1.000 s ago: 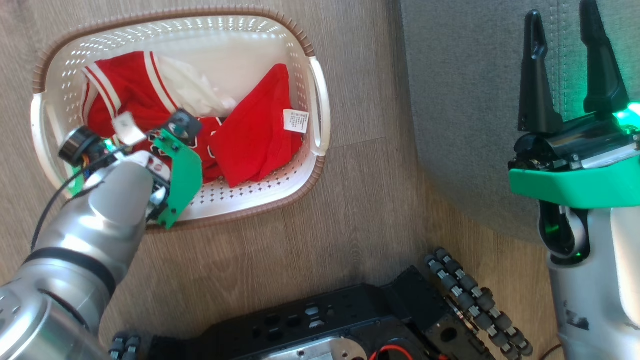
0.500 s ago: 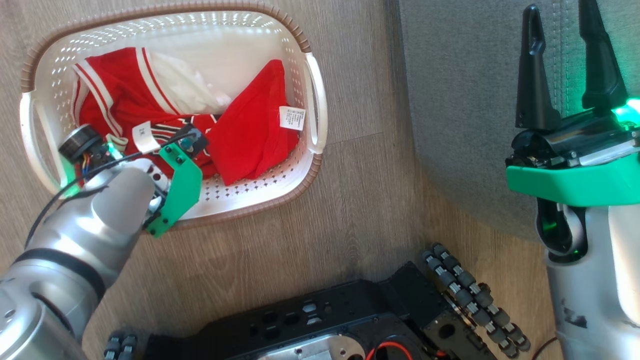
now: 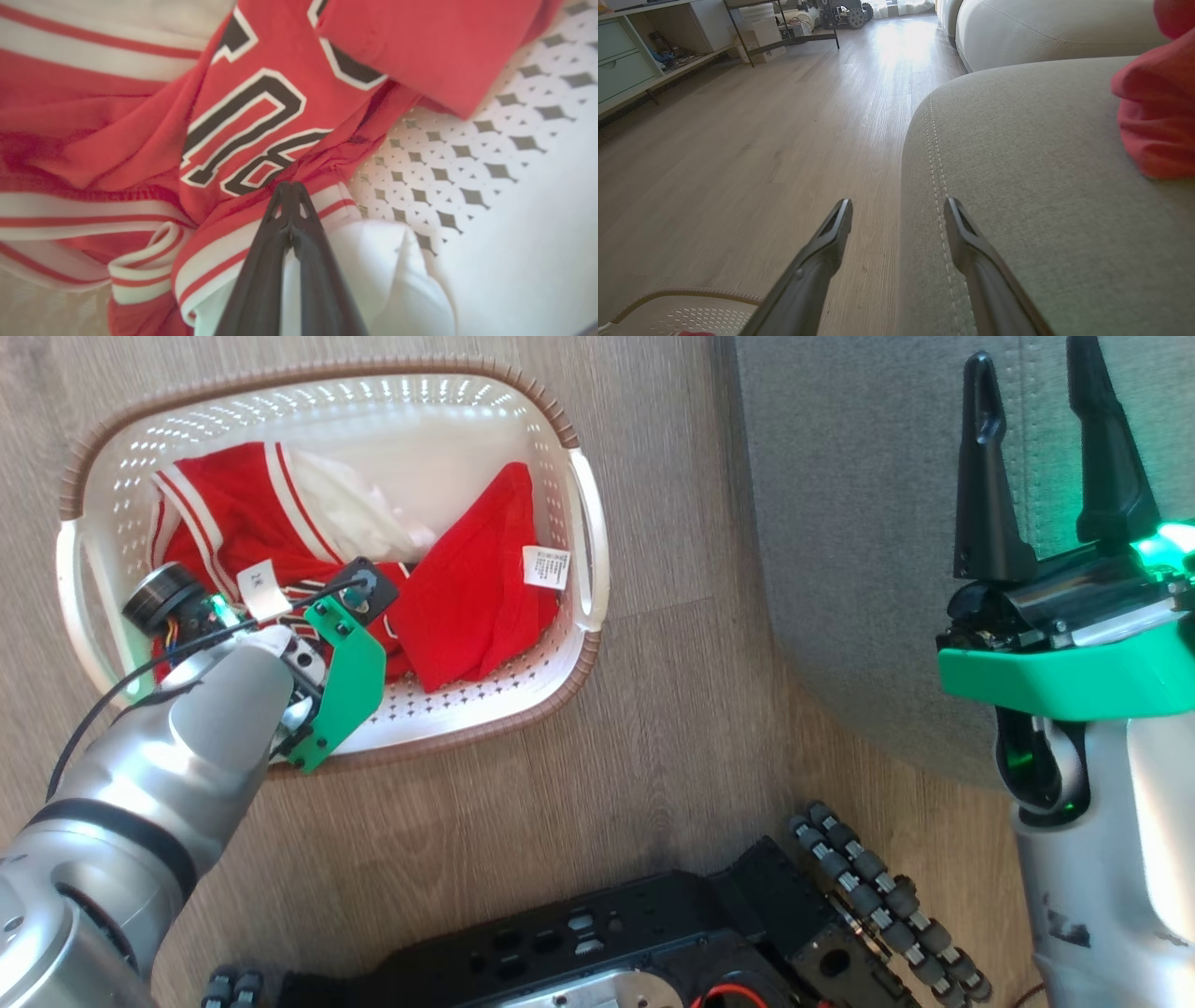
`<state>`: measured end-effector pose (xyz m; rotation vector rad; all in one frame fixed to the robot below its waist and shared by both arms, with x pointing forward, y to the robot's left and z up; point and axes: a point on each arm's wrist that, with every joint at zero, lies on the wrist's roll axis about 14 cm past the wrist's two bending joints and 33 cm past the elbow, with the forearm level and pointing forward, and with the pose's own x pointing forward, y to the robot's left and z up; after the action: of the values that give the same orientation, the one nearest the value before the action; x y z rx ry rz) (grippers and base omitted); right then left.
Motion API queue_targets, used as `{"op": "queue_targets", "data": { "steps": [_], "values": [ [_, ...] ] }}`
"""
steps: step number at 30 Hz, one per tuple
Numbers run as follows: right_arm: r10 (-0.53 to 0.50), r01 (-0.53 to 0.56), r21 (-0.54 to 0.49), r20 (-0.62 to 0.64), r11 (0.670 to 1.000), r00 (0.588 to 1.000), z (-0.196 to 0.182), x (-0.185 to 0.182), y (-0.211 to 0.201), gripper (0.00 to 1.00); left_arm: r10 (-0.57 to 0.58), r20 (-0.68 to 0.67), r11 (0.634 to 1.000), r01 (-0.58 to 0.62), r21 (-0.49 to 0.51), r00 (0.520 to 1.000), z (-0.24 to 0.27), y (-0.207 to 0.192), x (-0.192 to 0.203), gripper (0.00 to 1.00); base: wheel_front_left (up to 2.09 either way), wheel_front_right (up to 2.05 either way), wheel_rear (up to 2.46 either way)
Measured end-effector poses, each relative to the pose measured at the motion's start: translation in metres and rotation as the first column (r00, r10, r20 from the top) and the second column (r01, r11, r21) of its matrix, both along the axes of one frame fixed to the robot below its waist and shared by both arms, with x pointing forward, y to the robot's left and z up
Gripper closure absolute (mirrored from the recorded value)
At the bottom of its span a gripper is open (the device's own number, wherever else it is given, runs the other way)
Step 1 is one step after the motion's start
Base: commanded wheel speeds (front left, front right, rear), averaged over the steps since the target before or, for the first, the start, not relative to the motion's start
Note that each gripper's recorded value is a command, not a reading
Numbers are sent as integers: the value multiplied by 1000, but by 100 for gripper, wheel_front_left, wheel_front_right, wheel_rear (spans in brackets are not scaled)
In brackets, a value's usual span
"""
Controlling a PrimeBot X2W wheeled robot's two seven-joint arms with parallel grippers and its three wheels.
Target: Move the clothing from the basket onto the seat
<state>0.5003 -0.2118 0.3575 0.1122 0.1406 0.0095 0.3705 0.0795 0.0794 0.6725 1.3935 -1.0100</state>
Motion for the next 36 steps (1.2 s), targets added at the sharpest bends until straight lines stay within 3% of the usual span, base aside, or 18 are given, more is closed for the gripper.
{"op": "queue_targets", "data": {
  "steps": [12, 25, 36],
  "values": [
    [-2, 2, 1, 78, 1000, 997, 40, 0, -1, 0, 115, 130, 978, -90, -187, 985, 42, -32, 33, 100, 0, 0, 0],
    [20, -22, 8, 186, 1000, 982, 104, -18, 3, 0, 371, 220, 853, -237, -465, 902, 135, -76, 52, 100, 0, 0, 0],
    [37, -44, 24, 248, 999, 968, 142, -43, 7, 0, 535, 253, 746, -311, -589, 806, 194, -71, 49, 100, 0, 0, 0]
  ]
}}
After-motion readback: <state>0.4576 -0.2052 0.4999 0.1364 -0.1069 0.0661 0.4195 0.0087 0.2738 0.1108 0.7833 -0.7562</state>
